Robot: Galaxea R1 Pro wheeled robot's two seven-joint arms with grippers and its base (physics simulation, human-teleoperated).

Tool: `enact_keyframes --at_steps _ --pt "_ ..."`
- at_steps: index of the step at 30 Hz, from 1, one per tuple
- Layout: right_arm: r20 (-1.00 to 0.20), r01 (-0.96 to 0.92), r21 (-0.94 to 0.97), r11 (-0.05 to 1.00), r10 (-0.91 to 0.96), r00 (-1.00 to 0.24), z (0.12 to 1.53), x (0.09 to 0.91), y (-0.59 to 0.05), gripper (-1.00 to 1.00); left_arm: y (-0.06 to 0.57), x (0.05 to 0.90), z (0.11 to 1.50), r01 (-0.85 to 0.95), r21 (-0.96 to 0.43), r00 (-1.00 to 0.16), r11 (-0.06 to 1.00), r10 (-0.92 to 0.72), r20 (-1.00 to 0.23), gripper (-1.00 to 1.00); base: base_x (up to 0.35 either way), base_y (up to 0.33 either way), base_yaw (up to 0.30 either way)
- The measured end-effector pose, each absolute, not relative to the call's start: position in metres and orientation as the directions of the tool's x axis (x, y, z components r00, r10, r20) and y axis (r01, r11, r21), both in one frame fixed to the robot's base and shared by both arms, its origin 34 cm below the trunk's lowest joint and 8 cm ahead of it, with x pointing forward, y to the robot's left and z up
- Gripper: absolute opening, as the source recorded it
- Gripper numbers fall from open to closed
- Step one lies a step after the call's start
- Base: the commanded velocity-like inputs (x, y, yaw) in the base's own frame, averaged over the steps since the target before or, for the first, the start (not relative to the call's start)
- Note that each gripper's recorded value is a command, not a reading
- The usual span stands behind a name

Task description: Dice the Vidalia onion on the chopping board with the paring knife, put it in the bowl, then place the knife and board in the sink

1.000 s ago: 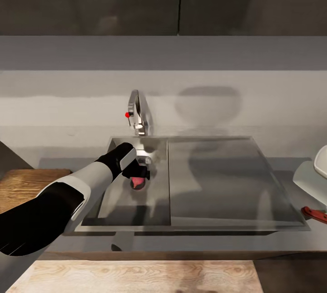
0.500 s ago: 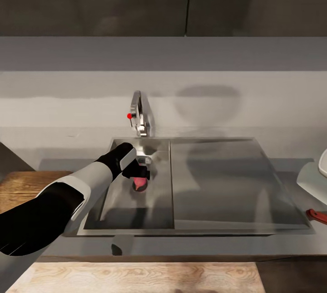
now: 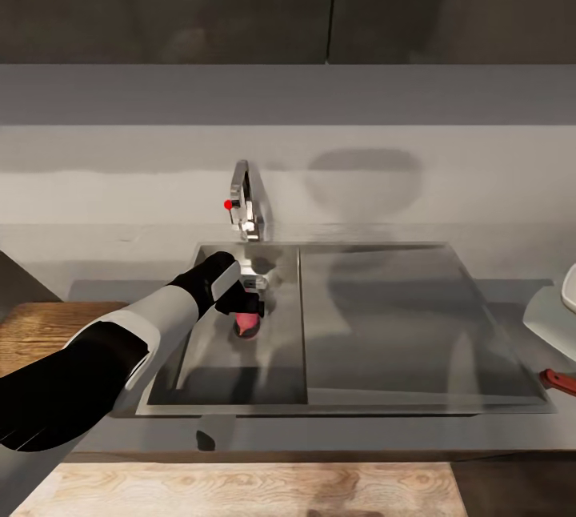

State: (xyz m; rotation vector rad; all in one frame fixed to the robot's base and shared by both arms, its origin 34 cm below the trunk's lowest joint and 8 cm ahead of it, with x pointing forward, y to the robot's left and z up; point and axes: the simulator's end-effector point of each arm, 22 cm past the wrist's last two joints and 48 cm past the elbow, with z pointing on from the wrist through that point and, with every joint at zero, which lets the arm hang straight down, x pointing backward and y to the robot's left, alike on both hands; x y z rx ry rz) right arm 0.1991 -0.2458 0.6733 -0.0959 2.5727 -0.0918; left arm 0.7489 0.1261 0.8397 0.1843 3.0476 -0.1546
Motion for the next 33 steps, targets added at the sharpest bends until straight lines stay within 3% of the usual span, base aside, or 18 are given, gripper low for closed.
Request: enact_keyframes --at_steps 33 --pt "-0.517 -0.056 -0.085 0.995 -0.093 -0.851 0.672 0.193 -0.247 1.00 0.126 0.745 0.829 0.127 -0.095 -0.990 0.987 0.120 -0.073 1.00 0.023 0.000 0.000"
